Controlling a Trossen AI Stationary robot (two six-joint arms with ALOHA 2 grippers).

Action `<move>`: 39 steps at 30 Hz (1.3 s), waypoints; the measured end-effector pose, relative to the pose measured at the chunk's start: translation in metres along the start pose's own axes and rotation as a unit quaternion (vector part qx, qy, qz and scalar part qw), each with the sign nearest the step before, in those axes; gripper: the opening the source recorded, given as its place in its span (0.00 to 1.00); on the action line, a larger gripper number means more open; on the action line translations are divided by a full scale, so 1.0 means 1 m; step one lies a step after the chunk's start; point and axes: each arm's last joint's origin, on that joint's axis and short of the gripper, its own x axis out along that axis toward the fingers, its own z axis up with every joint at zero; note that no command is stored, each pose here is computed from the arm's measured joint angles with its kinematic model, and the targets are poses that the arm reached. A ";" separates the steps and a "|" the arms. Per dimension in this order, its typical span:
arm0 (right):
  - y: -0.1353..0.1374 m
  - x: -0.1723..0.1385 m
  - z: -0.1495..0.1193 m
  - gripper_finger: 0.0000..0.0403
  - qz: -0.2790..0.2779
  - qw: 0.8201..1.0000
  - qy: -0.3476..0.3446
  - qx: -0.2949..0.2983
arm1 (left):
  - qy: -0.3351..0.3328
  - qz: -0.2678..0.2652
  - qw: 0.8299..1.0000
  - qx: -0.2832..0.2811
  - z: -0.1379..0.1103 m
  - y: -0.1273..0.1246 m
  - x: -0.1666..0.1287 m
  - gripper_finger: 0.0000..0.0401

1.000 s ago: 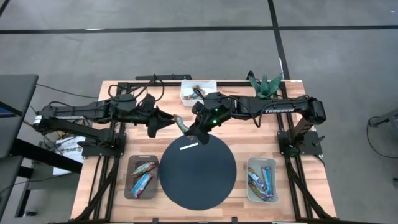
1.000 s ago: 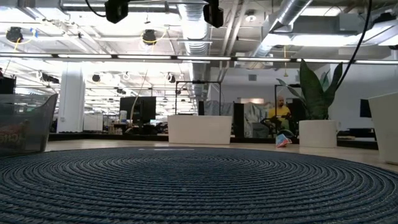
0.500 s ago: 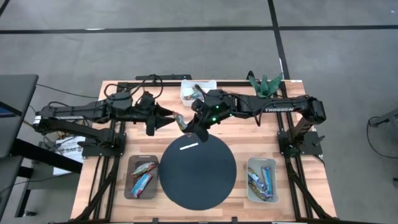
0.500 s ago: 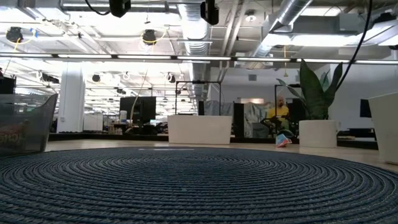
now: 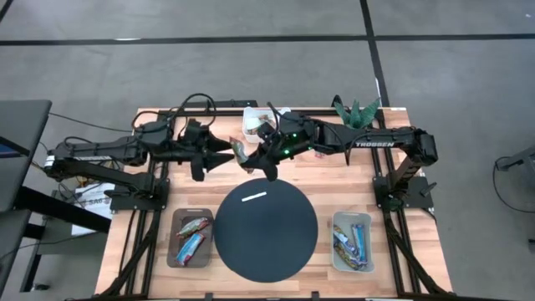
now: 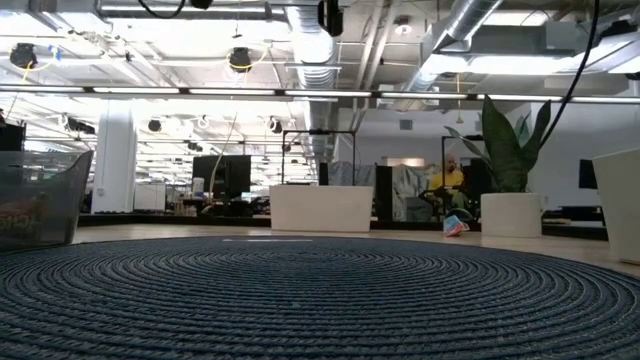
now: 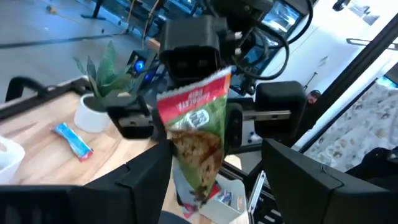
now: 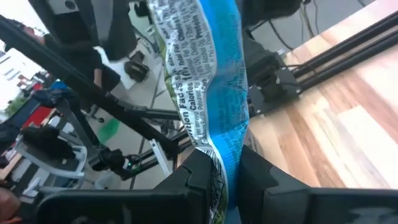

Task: Pick and place Granola Bars by type
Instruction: Put the red granola bar into the black bin

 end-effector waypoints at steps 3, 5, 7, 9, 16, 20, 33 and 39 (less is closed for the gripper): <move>0.001 0.000 0.000 0.09 0.010 1.000 0.006 0.002 | -0.007 0.001 1.000 0.008 0.000 0.000 0.002 0.60; 0.001 0.000 0.000 0.08 0.012 1.000 0.005 0.001 | -0.001 0.004 1.000 0.007 -0.001 0.001 0.006 0.60; 0.001 0.000 0.000 0.07 0.013 1.000 0.004 -0.001 | 0.006 0.006 1.000 0.007 -0.004 0.003 0.011 0.60; 0.001 0.000 0.000 0.06 0.014 1.000 0.004 -0.002 | 0.009 0.007 1.000 0.007 -0.006 0.004 0.017 0.60; 0.002 0.000 0.000 0.09 0.020 1.000 0.006 -0.003 | 0.000 -0.009 1.000 0.006 -0.005 0.004 0.022 0.59; 0.002 0.000 0.000 0.07 0.020 1.000 0.006 -0.004 | -0.005 -0.006 1.000 0.003 -0.003 0.005 0.020 0.51; 0.001 0.000 0.000 0.07 0.020 1.000 0.005 -0.006 | -0.006 -0.002 1.000 -0.005 -0.002 0.007 0.020 0.17; 0.001 0.000 0.000 0.12 0.020 1.000 0.006 -0.017 | -0.005 0.001 1.000 -0.005 -0.002 0.007 0.020 0.18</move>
